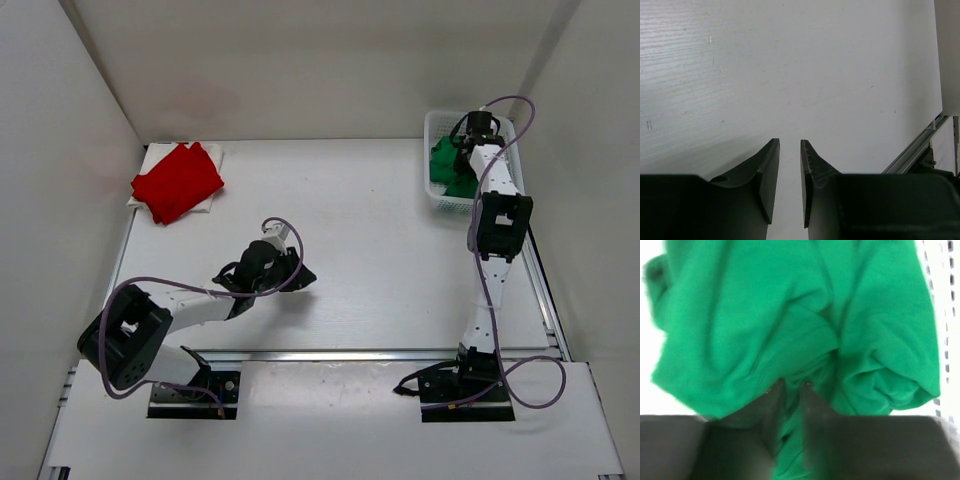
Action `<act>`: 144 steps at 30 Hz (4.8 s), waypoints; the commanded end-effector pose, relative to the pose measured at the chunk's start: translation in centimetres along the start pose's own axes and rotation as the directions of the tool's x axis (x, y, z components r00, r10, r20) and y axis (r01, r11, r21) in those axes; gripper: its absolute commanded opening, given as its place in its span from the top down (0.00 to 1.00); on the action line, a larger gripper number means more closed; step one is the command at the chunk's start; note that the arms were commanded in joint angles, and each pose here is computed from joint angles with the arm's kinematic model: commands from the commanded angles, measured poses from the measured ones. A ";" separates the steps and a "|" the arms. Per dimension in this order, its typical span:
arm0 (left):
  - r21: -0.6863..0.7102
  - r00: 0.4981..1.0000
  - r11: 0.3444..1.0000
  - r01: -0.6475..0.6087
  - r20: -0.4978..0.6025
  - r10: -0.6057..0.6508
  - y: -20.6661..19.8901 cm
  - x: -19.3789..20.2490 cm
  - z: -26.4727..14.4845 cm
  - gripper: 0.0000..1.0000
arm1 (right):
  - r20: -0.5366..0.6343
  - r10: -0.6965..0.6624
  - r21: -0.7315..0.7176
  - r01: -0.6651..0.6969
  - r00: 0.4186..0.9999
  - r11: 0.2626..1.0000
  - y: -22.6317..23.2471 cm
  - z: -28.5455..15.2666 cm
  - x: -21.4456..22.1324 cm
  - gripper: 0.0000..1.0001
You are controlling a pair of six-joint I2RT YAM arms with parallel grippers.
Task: Fold and stack the t-shirts
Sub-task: Grab crumpled tshirt from bin with the right arm, then move the tshirt to the center of the board, then flatten out the tshirt
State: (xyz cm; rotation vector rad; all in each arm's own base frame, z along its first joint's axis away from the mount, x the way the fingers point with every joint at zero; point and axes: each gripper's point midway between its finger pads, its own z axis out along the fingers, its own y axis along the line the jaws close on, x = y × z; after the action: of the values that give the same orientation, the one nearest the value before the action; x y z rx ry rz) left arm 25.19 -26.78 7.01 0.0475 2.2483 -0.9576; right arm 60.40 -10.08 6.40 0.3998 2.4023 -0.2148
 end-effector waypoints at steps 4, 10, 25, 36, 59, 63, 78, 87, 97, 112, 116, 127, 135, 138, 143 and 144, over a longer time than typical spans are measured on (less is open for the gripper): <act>0.029 0.998 0.999 0.027 0.048 -0.028 -0.3 -1.1 -0.9 0.65 | 0.044 0.044 -0.003 -0.044 0.998 0.999 -0.9 -1.3 -2.4 1.00; 0.055 0.996 0.998 0.028 0.085 -0.033 -1.2 -3.3 -1.5 0.66 | 0.207 0.065 -0.103 -0.045 0.976 0.994 0.7 -11.3 -9.6 0.99; 0.092 0.951 0.980 0.176 0.240 -0.193 2.1 -10.3 -6.4 0.66 | 0.685 0.308 -0.691 0.453 0.661 0.564 13.2 -57.6 -13.2 1.00; 0.044 0.880 0.965 0.258 0.402 -0.253 6.3 -14.0 -11.3 0.68 | 0.517 0.293 -0.856 0.491 0.804 0.163 19.5 -57.3 -6.0 1.00; -0.412 0.997 0.908 -0.079 -0.021 0.077 10.0 -0.5 -10.5 0.19 | 0.103 0.155 -0.707 -0.037 0.982 0.706 17.4 -27.3 16.5 0.48; -0.423 0.994 0.901 -0.101 -0.078 0.075 10.1 1.7 -10.2 0.12 | 0.075 0.052 -0.652 0.009 0.996 0.758 15.8 -27.4 24.0 0.60; -0.407 1.000 0.913 -0.019 0.003 0.023 10.7 -1.3 -5.4 0.99 | 0.074 -0.025 -0.406 0.053 0.997 0.912 8.4 -23.3 28.9 0.40; -0.347 0.995 0.937 -0.021 0.083 0.053 6.4 -8.2 -5.8 1.00 | -0.044 -0.114 -0.481 0.079 0.993 0.873 10.1 -22.5 32.3 0.68; -0.505 0.993 0.858 -0.098 0.002 0.115 4.2 -12.0 -17.0 1.00 | -0.003 -0.044 -0.617 0.033 0.999 0.786 12.1 -25.3 30.9 1.00; -0.673 0.984 0.723 -0.157 -0.167 0.059 12.3 -15.7 -8.2 1.00 | 0.002 -0.016 -0.682 0.013 1.000 0.731 12.7 -26.3 31.5 1.00; -0.671 0.992 0.731 -0.123 -0.103 0.072 14.0 -22.7 -0.6 0.92 | -0.010 0.003 -0.661 -0.009 1.000 0.750 11.8 -25.9 31.4 1.00; -0.472 0.993 0.881 0.045 0.117 0.012 10.5 -24.4 -3.3 0.01 | -0.022 0.054 -0.655 -0.055 0.998 0.754 10.9 -25.8 30.8 1.00; -0.393 0.946 0.874 0.285 0.264 -0.189 16.1 -17.4 -8.2 0.53 | -0.042 0.029 -0.666 -0.050 0.999 0.744 11.5 -26.1 31.6 1.00; -0.489 0.913 0.780 0.392 0.315 -0.261 21.0 -15.6 -9.5 0.70 | -0.022 0.037 -0.673 -0.043 0.999 0.738 11.5 -26.3 31.1 1.00; -0.516 0.878 0.717 0.469 0.362 -0.314 23.6 -14.6 -8.8 0.59 | -0.027 0.026 -0.677 -0.037 0.999 0.735 11.3 -26.3 31.8 1.00; -0.521 0.873 0.707 0.478 0.368 -0.320 24.1 -14.2 -8.8 0.56 | -0.016 0.031 -0.682 -0.034 0.999 0.731 11.5 -26.5 31.4 1.00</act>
State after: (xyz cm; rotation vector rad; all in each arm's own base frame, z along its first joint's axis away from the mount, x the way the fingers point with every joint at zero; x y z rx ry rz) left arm 36.20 -1.16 3.98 -0.7979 2.3571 -0.3684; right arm 25.26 14.20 4.12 0.1168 2.3263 0.6627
